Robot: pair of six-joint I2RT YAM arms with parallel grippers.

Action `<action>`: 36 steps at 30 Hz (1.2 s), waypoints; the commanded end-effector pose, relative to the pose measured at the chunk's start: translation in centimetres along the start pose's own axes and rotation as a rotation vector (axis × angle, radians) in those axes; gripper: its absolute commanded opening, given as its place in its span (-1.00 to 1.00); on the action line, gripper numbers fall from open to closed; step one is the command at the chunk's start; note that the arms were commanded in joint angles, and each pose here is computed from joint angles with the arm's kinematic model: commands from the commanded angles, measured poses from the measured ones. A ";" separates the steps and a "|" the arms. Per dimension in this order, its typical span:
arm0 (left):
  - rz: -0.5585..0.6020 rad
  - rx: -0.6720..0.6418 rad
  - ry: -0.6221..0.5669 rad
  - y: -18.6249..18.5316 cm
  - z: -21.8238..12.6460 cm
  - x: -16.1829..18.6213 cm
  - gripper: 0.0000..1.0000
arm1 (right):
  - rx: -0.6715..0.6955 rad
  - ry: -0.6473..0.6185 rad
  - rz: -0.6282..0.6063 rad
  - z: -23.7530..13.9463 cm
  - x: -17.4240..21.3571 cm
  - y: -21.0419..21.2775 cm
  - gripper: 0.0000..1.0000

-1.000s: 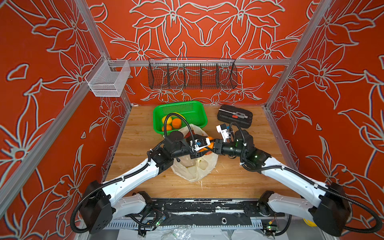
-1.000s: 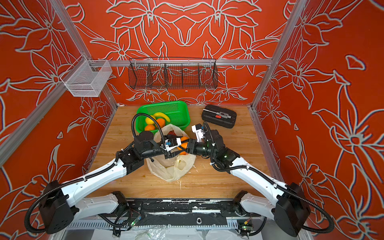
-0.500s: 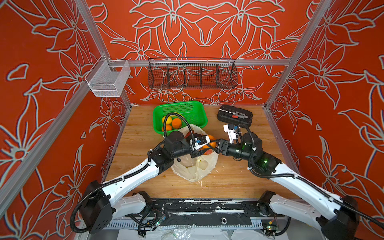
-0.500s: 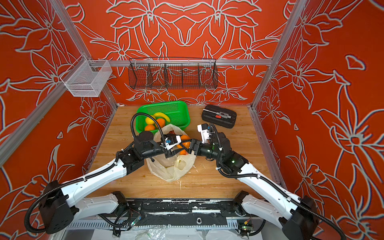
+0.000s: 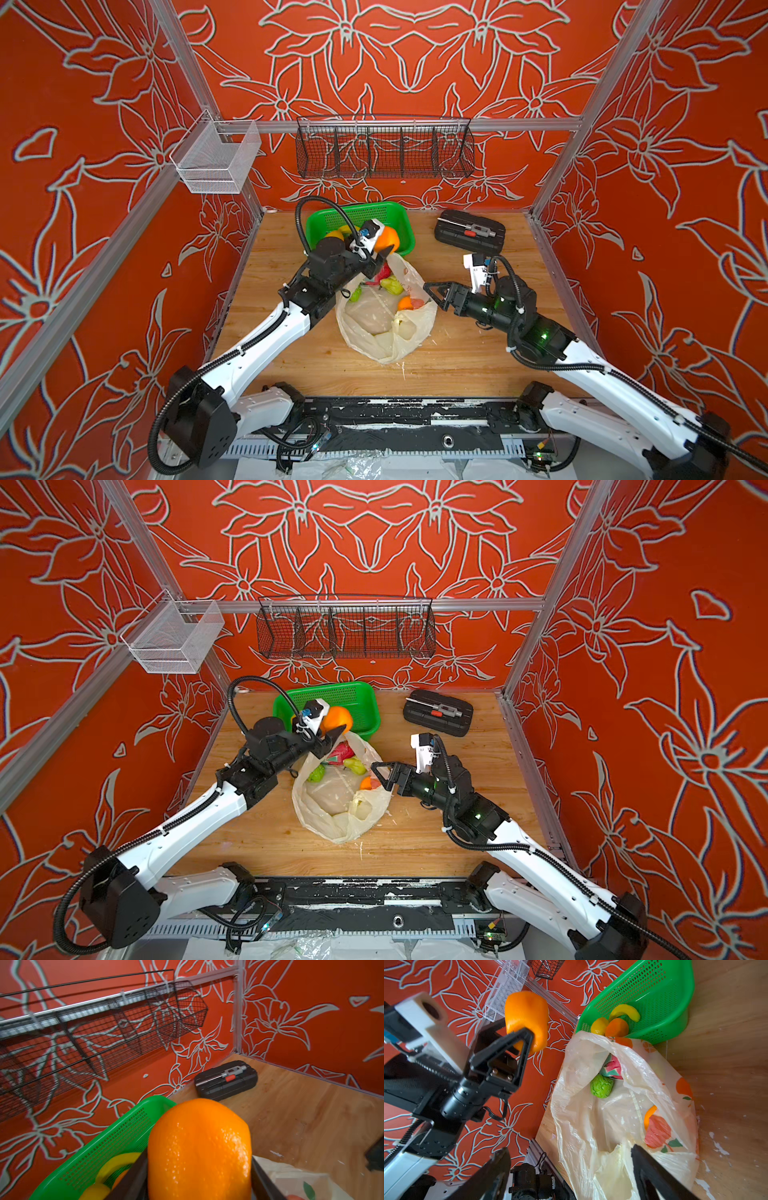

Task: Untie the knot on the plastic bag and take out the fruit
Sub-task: 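Carry the orange over the green basket with the left gripper while the right gripper withdraws, then lower the orange into the green basket and open the left gripper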

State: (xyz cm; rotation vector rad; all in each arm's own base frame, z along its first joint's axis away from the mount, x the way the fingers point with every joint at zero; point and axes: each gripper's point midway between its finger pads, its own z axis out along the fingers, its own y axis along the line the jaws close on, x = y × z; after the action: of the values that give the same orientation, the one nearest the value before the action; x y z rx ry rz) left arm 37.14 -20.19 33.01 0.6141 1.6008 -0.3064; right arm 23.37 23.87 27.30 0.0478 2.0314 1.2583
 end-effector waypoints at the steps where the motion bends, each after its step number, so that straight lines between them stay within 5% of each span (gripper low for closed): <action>1: -0.085 -0.084 0.057 2.8 0.5 0.8 -0.07 | 0.028 -0.015 -0.003 -0.2 0.0 -0.7 0.86; 18: -0.288 -0.294 0.377 13.2 4.7 10.5 -0.08 | 0.066 0.000 0.003 -0.4 0.4 -1.5 0.87; 36: -0.259 -0.286 0.701 14.8 9.4 20.9 -0.08 | 0.088 0.004 0.002 -0.9 0.6 -1.9 0.87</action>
State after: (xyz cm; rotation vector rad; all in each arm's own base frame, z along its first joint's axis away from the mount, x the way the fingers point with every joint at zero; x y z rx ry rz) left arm 52.34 -9.26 14.37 0.2685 2.3212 -0.0769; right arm 23.12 22.97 25.86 0.0810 2.0914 1.1961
